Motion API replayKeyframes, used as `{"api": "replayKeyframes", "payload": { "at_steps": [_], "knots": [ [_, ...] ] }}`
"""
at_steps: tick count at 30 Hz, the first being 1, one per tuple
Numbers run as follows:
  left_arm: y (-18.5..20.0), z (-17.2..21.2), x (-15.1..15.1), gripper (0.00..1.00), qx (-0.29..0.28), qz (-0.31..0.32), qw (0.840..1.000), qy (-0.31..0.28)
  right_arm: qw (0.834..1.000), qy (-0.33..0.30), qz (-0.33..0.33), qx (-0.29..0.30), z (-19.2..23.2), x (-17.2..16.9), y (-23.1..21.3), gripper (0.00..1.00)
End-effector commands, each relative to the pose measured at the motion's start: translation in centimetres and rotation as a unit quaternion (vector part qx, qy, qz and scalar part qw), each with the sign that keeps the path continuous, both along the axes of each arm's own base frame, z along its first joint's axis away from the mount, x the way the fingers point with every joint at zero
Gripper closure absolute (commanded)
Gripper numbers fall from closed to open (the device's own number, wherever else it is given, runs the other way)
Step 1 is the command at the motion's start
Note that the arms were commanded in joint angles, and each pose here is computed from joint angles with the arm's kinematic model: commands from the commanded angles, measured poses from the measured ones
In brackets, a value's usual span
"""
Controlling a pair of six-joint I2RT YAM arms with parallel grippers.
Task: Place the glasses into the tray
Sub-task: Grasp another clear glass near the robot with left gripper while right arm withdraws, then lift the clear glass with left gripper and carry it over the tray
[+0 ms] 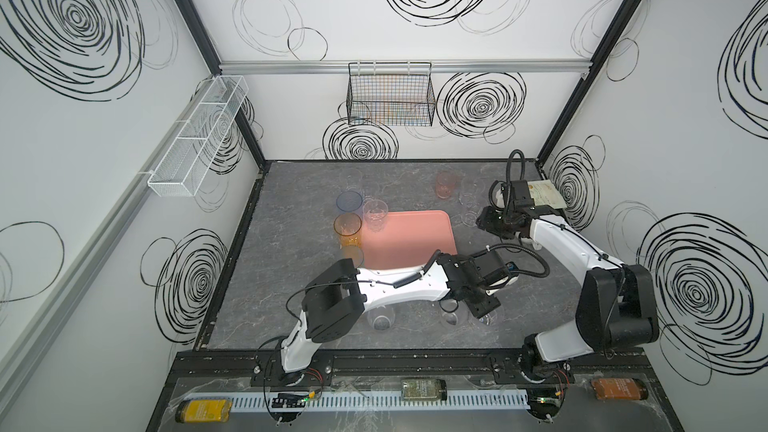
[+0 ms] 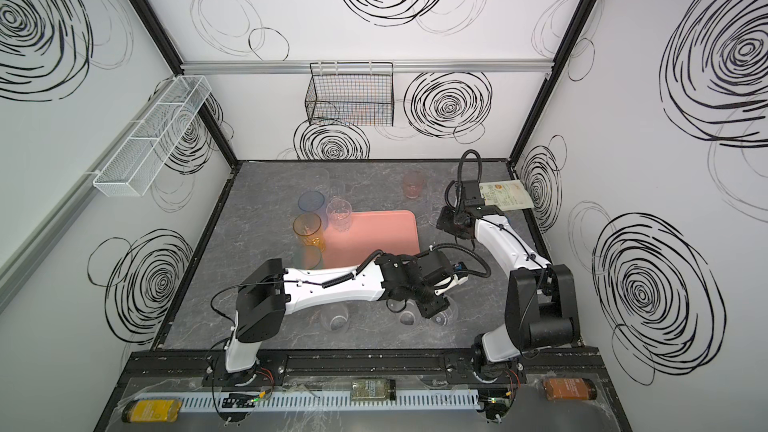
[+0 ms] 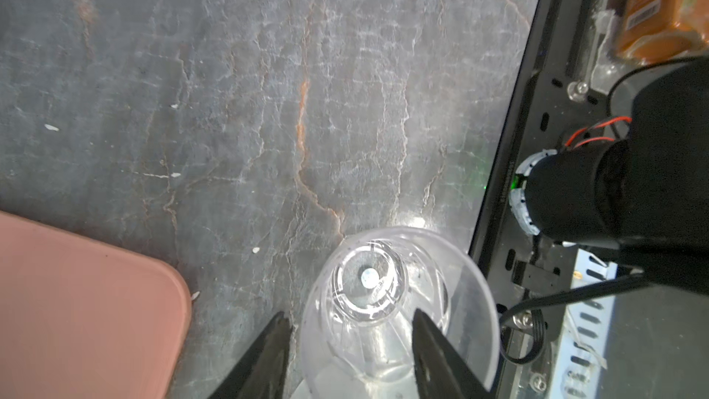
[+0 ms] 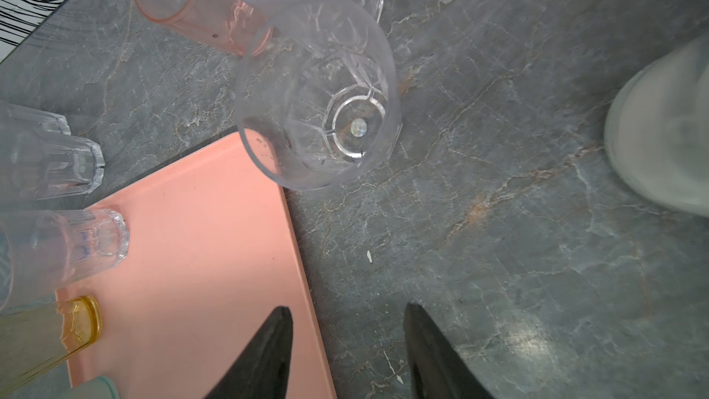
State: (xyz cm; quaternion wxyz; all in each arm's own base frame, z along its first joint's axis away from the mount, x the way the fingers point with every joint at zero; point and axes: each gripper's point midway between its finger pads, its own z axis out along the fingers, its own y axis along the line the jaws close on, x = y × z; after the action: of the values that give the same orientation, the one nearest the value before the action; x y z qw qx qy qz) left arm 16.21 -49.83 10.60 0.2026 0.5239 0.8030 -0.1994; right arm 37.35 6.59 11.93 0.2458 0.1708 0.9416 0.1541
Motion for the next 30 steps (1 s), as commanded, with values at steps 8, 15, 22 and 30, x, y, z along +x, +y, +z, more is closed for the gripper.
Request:
{"api": "replayKeyframes", "payload": {
  "at_steps": [8, 15, 22, 30],
  "knots": [
    [-0.5, -2.2, 1.4, 0.59, 0.029, 0.005, 0.999, -0.029, 1.000, -0.008, -0.002, 0.011, -0.4, 0.4, -0.1, 0.48],
    [-0.5, -3.0, 1.5, 0.83, 0.038, 0.003, 0.999, -0.031, 1.000, -0.008, 0.001, 0.014, -0.8, 0.6, 0.1, 0.48],
    [-0.3, -1.3, 3.2, 1.00, 0.022, 0.019, 0.998, -0.051, 1.000, -0.020, 0.008, 0.017, -0.2, 1.0, 0.3, 0.47],
    [0.7, 4.2, 6.4, 1.00, -0.062, 0.062, 0.993, -0.083, 0.999, -0.037, 0.000, 0.007, 1.1, 1.5, -0.4, 0.33]
  ]
}}
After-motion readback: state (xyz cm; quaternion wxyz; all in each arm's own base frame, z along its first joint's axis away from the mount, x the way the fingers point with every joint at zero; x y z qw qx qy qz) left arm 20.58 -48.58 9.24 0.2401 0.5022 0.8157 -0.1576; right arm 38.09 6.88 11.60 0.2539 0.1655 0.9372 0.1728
